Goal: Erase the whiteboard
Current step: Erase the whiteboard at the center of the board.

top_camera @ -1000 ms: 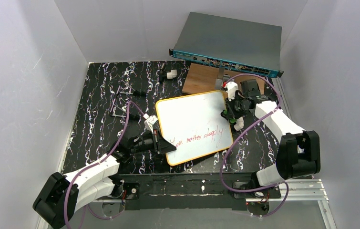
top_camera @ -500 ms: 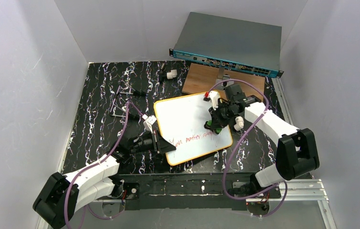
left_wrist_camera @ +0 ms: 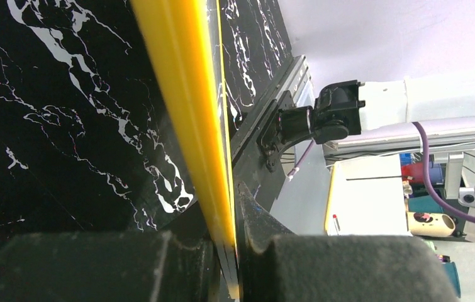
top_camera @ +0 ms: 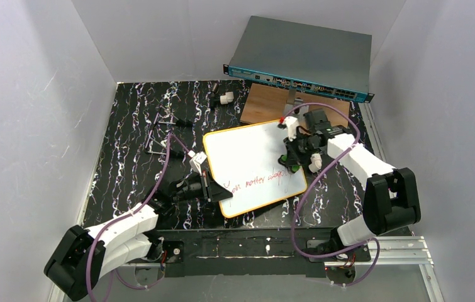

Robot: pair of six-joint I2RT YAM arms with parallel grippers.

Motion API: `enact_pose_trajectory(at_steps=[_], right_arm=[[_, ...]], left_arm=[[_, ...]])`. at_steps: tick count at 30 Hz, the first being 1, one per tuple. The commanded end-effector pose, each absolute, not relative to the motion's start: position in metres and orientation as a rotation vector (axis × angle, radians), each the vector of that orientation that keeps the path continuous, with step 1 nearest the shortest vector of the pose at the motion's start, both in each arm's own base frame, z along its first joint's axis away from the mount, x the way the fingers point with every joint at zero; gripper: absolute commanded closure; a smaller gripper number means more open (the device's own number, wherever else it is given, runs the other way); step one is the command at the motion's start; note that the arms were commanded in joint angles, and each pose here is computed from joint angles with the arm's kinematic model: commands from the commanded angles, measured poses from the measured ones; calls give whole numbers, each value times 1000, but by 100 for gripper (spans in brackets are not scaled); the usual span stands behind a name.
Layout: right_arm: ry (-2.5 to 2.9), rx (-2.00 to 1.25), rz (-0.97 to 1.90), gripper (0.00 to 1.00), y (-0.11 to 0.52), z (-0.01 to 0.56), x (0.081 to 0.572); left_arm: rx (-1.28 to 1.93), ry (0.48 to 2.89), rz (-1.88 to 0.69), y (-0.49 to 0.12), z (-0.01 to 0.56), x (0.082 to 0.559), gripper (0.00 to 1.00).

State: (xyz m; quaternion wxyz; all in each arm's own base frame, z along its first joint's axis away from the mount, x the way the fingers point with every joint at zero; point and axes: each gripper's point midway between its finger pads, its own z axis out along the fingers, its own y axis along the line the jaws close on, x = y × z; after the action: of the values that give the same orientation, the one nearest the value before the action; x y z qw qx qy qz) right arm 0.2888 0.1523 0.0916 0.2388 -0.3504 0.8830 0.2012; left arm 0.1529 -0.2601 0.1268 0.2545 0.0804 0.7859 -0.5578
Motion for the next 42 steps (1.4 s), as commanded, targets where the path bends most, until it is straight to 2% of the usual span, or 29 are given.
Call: enact_pose_trajectory(at_steps=[1,4,6,8,13,18,20,22,28,32,36,42], right_arm=[[2246,-1233,898,99,226,119,246],[2149,-1312,957,99,256,147,244],[2114,-1323,872,99,270,161,257],[2108,-1240,692,99,273,172,290],[2171,-908,333,99,233,175,376],[2218,-742,183,99,190,160,404],[2223,-761,210,99,193,158,400],[2214,-848,366,99,220,158,383],[2027,-1259,716,99,335,182,287],[1974,-1401,798,99,372,190,242],[2058,-1322,654,99,344,165,262],[2252,-1060,466,99,241,131,309]], left_arm=[[489,1816,-1570,-273,182,151,100],[487,1819,-1576,-274,181,151,100],[489,1820,-1580,-275,182,152,100],[489,1815,-1583,-275,183,152,100],[471,1786,-1599,-275,188,152,100],[466,1770,-1605,-275,190,152,100],[462,1765,-1612,-275,190,153,100],[456,1766,-1623,-277,189,154,100],[433,1772,-1642,-280,186,157,100],[415,1765,-1643,-279,187,158,100],[420,1759,-1630,-276,189,156,100],[438,1742,-1621,-274,190,153,100]])
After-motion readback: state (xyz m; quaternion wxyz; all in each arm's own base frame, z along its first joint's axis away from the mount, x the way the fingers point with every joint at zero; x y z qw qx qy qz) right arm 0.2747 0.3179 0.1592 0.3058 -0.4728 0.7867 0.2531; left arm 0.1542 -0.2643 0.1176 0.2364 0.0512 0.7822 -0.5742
